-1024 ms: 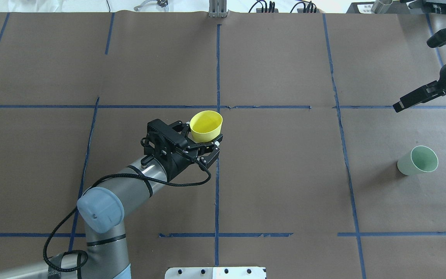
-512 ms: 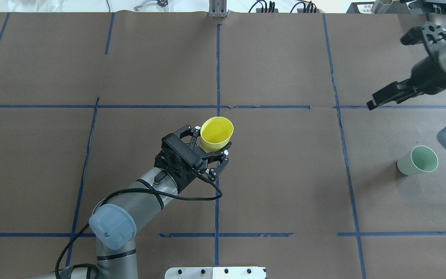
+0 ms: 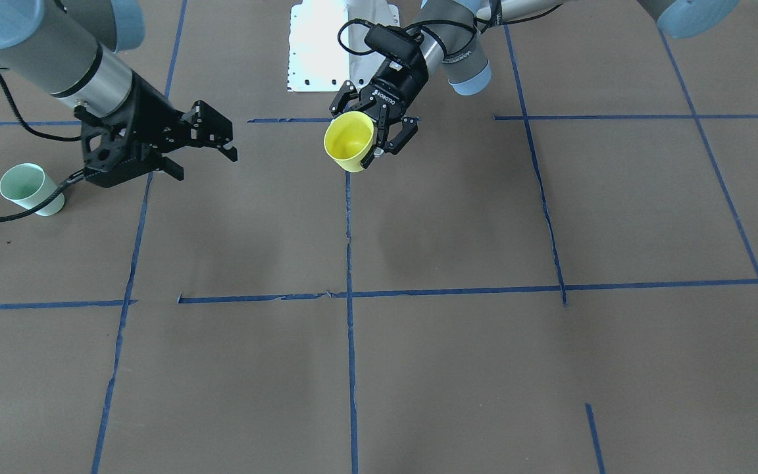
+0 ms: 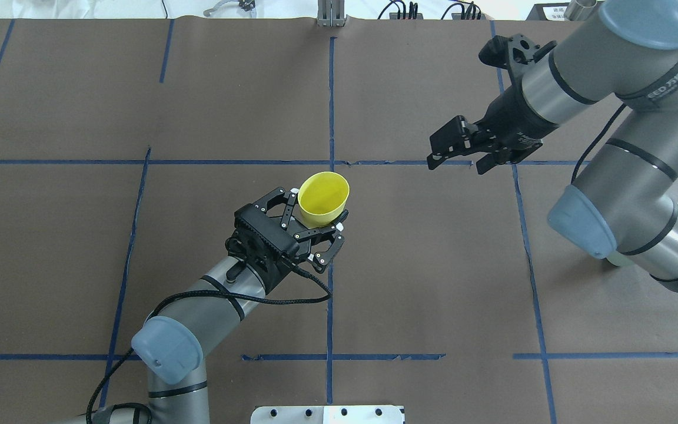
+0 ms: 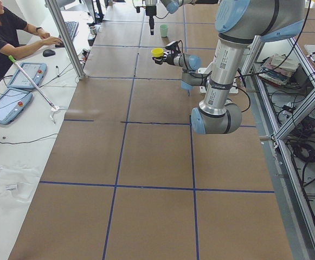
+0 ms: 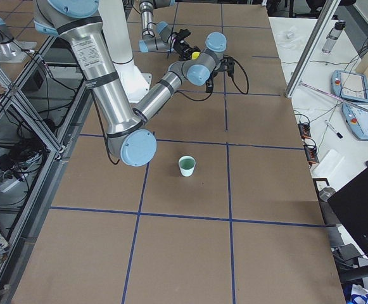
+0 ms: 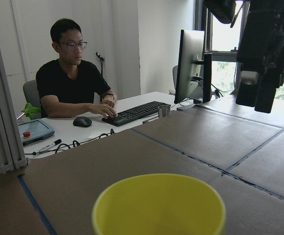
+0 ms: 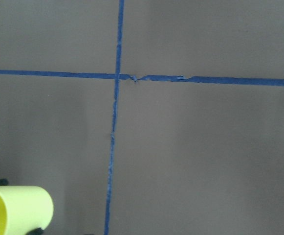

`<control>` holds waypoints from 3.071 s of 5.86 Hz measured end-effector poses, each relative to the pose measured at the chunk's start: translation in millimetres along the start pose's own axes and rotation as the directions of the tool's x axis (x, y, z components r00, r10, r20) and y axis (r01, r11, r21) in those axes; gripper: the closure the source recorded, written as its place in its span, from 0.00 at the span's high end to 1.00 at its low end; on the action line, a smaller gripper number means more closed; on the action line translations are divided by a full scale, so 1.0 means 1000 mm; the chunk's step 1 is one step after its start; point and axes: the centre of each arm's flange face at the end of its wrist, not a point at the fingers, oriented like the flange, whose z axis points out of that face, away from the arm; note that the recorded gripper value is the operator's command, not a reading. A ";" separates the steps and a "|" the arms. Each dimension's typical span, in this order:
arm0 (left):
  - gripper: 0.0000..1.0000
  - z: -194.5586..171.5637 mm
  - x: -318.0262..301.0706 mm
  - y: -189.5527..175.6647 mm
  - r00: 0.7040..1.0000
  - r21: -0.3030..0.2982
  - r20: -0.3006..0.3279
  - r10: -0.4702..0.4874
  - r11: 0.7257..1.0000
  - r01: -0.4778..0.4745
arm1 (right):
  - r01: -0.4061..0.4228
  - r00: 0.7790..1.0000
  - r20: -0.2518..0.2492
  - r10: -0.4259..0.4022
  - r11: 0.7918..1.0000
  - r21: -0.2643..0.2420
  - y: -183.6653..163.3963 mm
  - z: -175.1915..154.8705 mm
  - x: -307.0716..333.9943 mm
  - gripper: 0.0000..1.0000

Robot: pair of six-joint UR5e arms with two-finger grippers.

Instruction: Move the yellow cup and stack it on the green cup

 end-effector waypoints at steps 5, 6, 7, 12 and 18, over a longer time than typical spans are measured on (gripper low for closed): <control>0.01 -0.002 0.004 0.010 1.000 -0.004 -0.005 0.000 1.000 0.000 | -0.104 0.994 0.029 0.104 0.995 0.013 0.027 0.052 -0.112 0.96; 0.01 -0.002 0.004 0.009 1.000 -0.003 -0.006 -0.001 1.000 0.001 | -0.108 0.994 0.019 0.108 0.994 0.004 0.033 0.059 -0.116 0.93; 0.02 -0.002 0.004 0.008 1.000 -0.001 -0.006 -0.002 1.000 0.002 | -0.109 0.994 0.006 0.109 0.994 0.004 0.036 0.066 -0.119 0.88; 0.06 -0.004 0.004 0.001 1.000 0.017 0.005 -0.010 1.000 0.010 | -0.105 0.994 -0.008 0.105 0.994 0.013 0.039 0.077 -0.128 0.00; 1.00 -0.033 0.040 0.012 0.993 0.067 0.073 -0.092 0.994 0.087 | -0.171 0.985 -0.005 0.171 0.983 0.064 0.036 0.070 -0.131 0.00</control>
